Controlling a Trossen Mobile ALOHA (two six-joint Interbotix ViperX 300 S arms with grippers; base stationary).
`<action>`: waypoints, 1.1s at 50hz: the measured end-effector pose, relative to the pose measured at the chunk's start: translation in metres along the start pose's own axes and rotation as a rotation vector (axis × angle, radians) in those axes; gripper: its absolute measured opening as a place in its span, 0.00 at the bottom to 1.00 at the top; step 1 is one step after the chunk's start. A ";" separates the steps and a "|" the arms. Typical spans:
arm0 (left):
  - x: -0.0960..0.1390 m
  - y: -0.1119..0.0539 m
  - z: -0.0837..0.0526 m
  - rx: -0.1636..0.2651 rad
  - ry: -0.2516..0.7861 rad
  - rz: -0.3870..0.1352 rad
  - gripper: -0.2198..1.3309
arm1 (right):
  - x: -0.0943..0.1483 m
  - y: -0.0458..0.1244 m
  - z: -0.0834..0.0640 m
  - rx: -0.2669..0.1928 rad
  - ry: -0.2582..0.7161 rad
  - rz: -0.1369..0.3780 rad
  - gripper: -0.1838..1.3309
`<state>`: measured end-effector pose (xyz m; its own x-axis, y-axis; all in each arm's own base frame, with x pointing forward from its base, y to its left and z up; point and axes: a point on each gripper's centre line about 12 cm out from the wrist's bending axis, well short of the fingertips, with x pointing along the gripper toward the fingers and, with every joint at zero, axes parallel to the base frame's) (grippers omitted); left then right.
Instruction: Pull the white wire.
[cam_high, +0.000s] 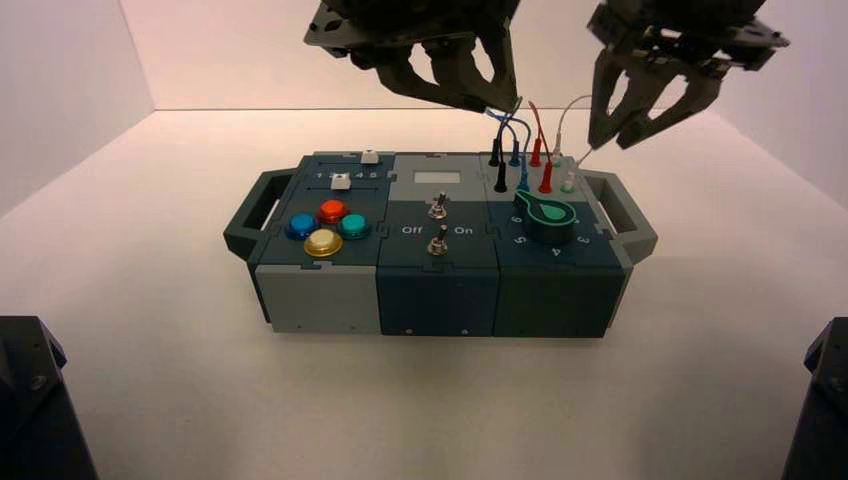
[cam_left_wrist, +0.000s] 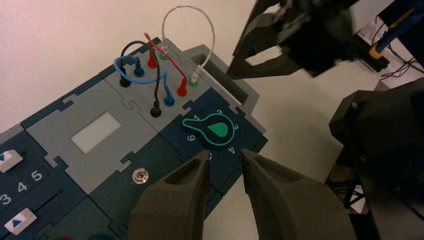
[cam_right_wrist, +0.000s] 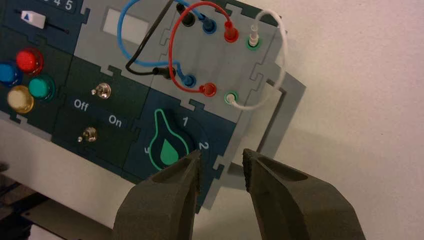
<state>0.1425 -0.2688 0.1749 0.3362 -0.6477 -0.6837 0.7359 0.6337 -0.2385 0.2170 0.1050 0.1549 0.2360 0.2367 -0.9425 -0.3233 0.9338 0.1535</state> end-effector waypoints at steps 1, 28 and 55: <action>-0.001 0.000 0.001 -0.002 -0.003 -0.001 0.62 | 0.001 0.000 0.000 0.001 0.003 -0.001 0.72; -0.003 0.002 -0.006 -0.003 0.004 0.002 0.62 | 0.025 -0.003 0.015 0.013 0.045 -0.011 0.72; -0.004 0.001 -0.006 -0.003 0.004 -0.002 0.62 | 0.043 -0.005 0.021 0.020 0.087 -0.017 0.65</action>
<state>0.1381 -0.2635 0.1730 0.3323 -0.6473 -0.6860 0.7348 0.6336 -0.2420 0.2477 0.1164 0.1194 0.1605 0.1974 -0.9671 -0.3016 0.9427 0.1424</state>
